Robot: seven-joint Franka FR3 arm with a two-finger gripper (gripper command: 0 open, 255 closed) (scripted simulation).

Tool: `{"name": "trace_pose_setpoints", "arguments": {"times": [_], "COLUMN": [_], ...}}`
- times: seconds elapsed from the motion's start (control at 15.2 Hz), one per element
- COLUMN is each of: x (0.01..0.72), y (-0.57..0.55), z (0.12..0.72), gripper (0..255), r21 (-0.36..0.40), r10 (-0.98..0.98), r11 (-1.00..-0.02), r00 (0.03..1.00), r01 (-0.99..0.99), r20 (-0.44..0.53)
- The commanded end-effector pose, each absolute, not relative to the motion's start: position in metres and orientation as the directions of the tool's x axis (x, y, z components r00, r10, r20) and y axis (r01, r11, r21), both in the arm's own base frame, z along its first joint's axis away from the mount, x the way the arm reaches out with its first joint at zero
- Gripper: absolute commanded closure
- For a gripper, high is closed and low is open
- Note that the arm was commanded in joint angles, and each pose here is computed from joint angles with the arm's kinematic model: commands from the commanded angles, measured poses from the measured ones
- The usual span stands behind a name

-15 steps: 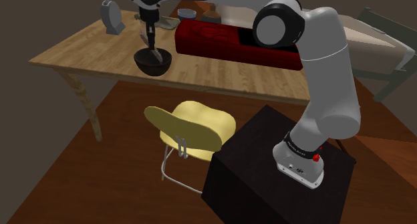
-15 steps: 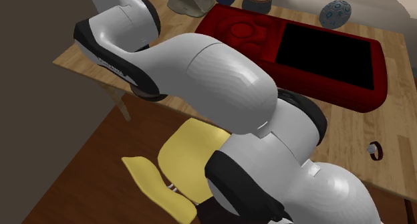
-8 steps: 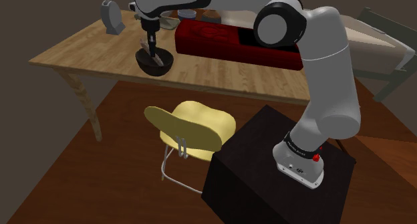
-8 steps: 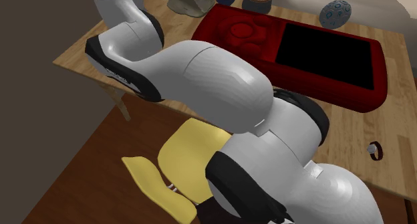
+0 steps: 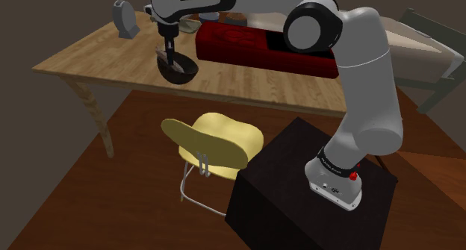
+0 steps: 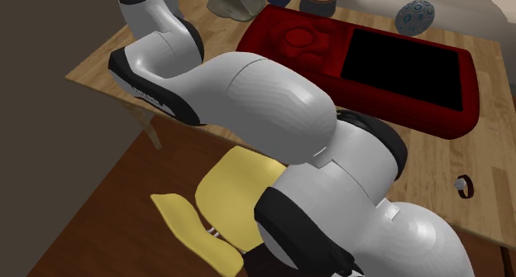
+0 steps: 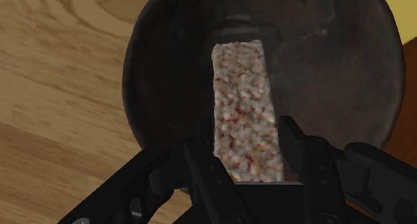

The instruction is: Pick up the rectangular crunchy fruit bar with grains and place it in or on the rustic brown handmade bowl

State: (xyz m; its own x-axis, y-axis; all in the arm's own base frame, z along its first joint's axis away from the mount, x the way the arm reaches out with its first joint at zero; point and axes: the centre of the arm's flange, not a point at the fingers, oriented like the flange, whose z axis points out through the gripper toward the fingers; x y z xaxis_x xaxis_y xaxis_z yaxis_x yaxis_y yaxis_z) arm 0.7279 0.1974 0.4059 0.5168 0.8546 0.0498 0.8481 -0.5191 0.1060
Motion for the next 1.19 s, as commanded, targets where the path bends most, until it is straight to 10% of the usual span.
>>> {"name": "trace_pose_setpoints", "arguments": {"times": [0.0, 1.12], "x": [0.727, 0.723], "y": [0.196, 0.197], "z": [0.403, 0.452], "gripper": [0, 0], "r21": [0.102, 0.102], "r10": [0.854, 0.854], "r11": [-0.52, -0.52], "r00": [0.518, 0.518], "r01": [0.848, 0.848], "r20": [0.044, 0.044]}}
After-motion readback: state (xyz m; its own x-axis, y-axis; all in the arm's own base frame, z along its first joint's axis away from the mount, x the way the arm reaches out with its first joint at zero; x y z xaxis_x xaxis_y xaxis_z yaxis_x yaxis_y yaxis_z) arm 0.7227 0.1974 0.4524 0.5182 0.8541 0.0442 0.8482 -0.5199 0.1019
